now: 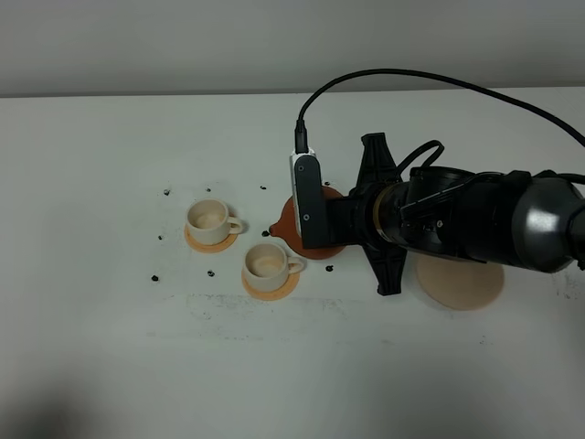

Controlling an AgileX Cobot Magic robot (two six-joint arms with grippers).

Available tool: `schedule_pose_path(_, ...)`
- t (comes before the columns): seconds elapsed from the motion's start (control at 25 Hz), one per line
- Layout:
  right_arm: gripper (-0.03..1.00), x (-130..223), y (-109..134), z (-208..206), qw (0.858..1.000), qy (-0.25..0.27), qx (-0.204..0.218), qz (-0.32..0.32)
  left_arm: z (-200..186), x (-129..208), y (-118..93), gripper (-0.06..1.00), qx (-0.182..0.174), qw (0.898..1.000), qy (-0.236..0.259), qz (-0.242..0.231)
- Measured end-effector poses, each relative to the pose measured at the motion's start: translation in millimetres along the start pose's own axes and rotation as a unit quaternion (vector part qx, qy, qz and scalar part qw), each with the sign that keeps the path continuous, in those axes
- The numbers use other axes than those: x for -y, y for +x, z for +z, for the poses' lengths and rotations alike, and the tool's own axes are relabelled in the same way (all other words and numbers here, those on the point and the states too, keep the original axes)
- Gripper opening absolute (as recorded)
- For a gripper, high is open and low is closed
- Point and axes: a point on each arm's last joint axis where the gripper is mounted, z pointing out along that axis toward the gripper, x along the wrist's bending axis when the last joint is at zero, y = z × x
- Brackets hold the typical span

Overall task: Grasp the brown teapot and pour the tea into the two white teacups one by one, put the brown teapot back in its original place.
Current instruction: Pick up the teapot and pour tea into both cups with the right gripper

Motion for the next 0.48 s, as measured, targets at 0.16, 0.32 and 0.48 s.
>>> schedule_pose_path(0.16,0.09,-0.5,0.9,2.0,1.0,0.001,0.0,-0.009,0.0,0.0,0.0,0.37,0.0,1.0,0.0,0.0)
schedule_pose_path(0.32,0.09,-1.4,4.6,7.5,0.999,0.009,-0.002,-0.035,0.0,0.0,0.0,0.37,0.0,1.0,0.0,0.0)
schedule_pose_path(0.48,0.09,-4.6,4.8,7.2,0.998,0.009,0.006,-0.061,0.0,0.0,0.0,0.37,0.0,1.0,0.0,0.0)
